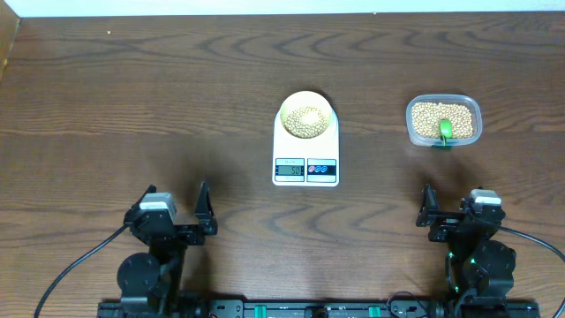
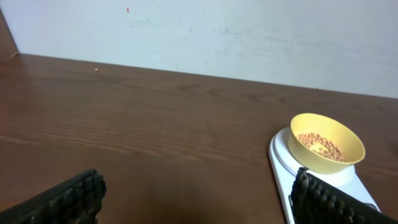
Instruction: Scoop item into bowl and weigh 50g on scale
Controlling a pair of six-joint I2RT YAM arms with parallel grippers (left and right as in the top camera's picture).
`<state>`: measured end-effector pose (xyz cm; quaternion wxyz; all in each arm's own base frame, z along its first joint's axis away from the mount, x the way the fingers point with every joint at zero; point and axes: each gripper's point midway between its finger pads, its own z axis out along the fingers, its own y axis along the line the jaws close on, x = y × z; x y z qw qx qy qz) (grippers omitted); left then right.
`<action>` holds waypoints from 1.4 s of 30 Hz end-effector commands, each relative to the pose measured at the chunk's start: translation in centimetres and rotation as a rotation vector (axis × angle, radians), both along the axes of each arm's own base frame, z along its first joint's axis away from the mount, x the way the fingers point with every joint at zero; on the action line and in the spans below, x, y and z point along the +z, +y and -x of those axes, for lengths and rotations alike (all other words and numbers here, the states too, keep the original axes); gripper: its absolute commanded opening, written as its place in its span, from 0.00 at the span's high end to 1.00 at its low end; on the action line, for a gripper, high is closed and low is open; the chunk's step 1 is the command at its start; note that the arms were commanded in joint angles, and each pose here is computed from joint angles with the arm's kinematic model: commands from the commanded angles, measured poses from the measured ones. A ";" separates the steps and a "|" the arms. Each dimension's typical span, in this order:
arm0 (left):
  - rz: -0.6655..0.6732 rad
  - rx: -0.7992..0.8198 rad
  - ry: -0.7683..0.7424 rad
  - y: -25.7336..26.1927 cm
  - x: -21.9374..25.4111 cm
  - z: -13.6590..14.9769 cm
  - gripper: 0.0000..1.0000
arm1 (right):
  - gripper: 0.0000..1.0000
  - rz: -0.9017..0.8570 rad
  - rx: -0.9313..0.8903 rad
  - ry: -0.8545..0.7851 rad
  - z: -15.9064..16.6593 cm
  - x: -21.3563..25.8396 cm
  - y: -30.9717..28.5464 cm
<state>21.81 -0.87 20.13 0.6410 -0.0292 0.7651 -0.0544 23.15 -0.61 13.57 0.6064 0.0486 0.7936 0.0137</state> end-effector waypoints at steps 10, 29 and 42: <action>-0.004 -0.011 0.041 0.0 -3.9 -0.9 0.02 | 0.01 -0.002 0.000 -0.004 0.0 0.0 0.1; 0.014 -0.046 0.119 -0.4 -7.6 -1.1 0.02 | 0.01 -0.002 0.000 -0.004 0.0 0.0 0.1; 0.014 -0.046 0.122 -0.4 -7.7 -1.1 0.02 | 0.01 -0.002 0.000 -0.004 0.0 0.0 0.1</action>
